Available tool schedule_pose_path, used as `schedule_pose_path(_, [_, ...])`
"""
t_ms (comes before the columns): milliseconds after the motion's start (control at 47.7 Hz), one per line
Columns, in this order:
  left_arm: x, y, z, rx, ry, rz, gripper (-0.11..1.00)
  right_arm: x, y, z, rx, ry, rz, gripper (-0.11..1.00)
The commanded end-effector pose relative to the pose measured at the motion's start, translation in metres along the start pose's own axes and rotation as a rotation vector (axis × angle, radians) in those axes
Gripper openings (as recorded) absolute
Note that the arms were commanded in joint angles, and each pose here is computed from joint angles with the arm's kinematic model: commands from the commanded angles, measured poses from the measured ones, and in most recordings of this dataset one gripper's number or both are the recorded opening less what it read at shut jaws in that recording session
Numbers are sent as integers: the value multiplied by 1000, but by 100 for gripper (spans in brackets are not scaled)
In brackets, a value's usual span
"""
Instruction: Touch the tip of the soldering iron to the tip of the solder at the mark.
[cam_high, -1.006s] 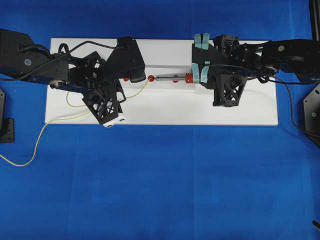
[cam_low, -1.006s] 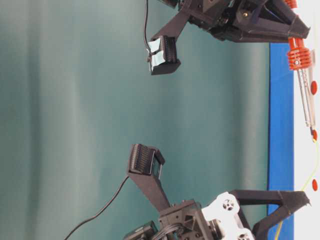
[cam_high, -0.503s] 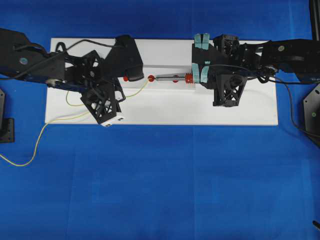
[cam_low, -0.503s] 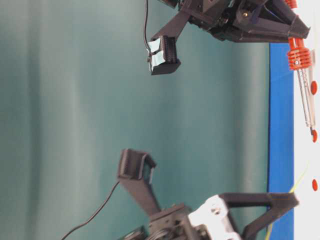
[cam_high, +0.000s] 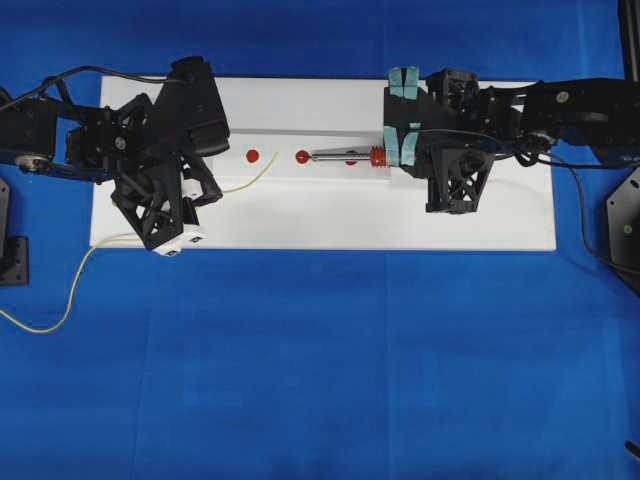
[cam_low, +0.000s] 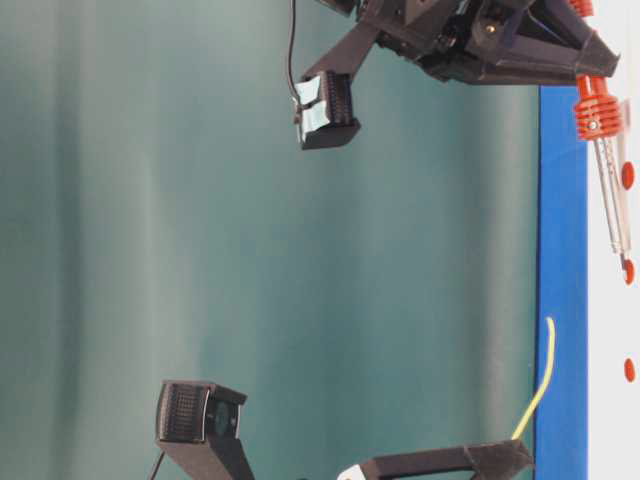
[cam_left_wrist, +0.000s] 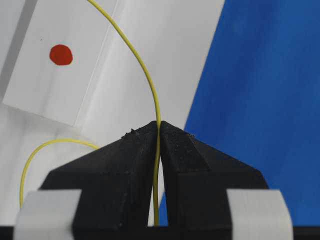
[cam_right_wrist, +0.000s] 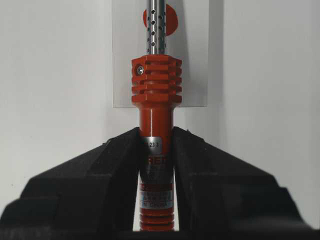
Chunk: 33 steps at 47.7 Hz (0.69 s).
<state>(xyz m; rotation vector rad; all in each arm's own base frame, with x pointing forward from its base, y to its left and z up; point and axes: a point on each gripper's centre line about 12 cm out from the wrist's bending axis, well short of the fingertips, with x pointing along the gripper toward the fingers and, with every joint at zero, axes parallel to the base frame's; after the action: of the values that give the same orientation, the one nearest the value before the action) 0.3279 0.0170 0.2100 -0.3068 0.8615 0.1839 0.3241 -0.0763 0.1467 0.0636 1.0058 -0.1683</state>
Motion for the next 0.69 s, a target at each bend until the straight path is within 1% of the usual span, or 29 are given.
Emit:
schedule_pose_path(0, [-7,-3,8,4,-37,-11,2,-21,0,15,-7,-79,-6,6])
schedule_pose_path(84, [-7,-2,8,6,-37,-10,2,-33,-1,13,-9,-107,-10,6])
schedule_pose_path(168, [-7,-2,8,3,-37,-11,2,-46,-1,6,-5,-131,-14,6])
schedule_pose_path(398, [-7,-2,7,6,-36,-10,2,-75,-4,-26,14,-177,-29,6])
schedule_pose_path(545, [-7,-2,8,4,-35,-10,2,-84,-3,-37,16,-189,-30,6])
schedule_pose_path(671, [-6,-4,11,5,-38,-13,2,-84,-3,-39,14,-180,-29,6])
